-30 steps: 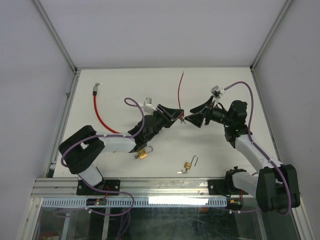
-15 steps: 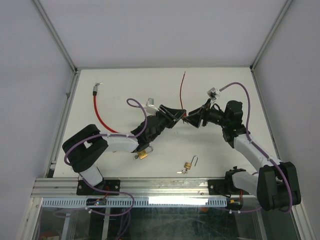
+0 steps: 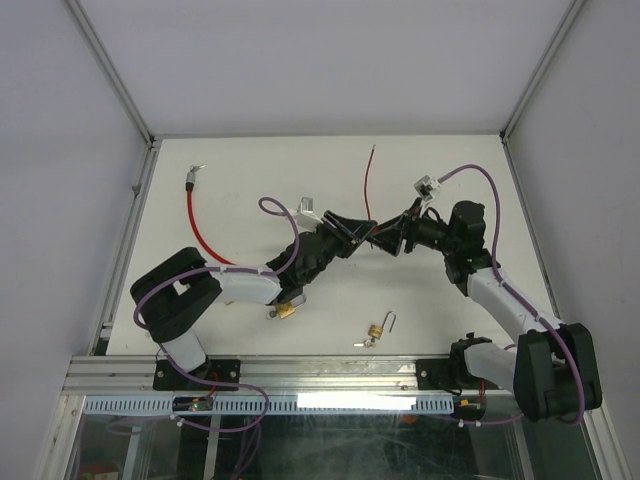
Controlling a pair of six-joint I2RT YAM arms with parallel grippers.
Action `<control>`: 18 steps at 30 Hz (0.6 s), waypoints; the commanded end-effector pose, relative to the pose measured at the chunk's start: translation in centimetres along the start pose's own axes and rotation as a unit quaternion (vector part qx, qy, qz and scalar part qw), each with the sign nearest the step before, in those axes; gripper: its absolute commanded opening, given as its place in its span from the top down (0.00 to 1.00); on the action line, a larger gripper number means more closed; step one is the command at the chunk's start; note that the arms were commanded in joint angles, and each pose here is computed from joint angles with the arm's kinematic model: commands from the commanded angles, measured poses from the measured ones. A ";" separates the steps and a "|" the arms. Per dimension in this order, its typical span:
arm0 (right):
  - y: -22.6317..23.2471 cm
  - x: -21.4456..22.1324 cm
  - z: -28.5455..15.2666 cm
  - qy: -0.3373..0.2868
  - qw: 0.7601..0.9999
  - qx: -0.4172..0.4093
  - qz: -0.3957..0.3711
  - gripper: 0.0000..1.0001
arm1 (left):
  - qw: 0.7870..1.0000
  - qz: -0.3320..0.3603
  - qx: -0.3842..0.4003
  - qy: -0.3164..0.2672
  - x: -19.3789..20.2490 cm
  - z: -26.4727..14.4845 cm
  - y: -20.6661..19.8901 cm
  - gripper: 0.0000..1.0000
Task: Lock with the key
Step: Pick up the lock from the center of the board.
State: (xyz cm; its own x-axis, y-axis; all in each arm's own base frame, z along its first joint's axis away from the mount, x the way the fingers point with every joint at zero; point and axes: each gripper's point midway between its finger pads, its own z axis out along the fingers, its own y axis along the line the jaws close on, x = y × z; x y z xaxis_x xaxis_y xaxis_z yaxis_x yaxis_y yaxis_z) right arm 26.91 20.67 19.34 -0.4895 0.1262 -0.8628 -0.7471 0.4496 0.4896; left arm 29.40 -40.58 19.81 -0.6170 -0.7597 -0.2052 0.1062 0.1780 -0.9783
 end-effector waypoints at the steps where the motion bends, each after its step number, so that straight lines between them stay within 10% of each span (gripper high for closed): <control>1: 0.5 -2.2 0.3 -0.018 0.999 -0.003 -0.028 0.36 | 0.996 -0.036 0.074 -0.017 -0.6 0.3 -5.2 0.99; 18: 0.8 -3.0 0.1 -0.013 1.000 0.002 -0.021 0.36 | 0.997 -0.028 0.061 -0.043 -1.6 -0.5 -4.6 0.98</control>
State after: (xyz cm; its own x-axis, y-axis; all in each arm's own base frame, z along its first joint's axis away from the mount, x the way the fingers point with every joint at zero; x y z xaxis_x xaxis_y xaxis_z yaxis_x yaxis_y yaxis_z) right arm 26.91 20.76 19.27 -0.5223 0.1174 -0.8446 -0.7283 0.4538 0.5134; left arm 29.90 -40.20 19.82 -0.5843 -0.7862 -0.2013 0.0965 0.1789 -0.9791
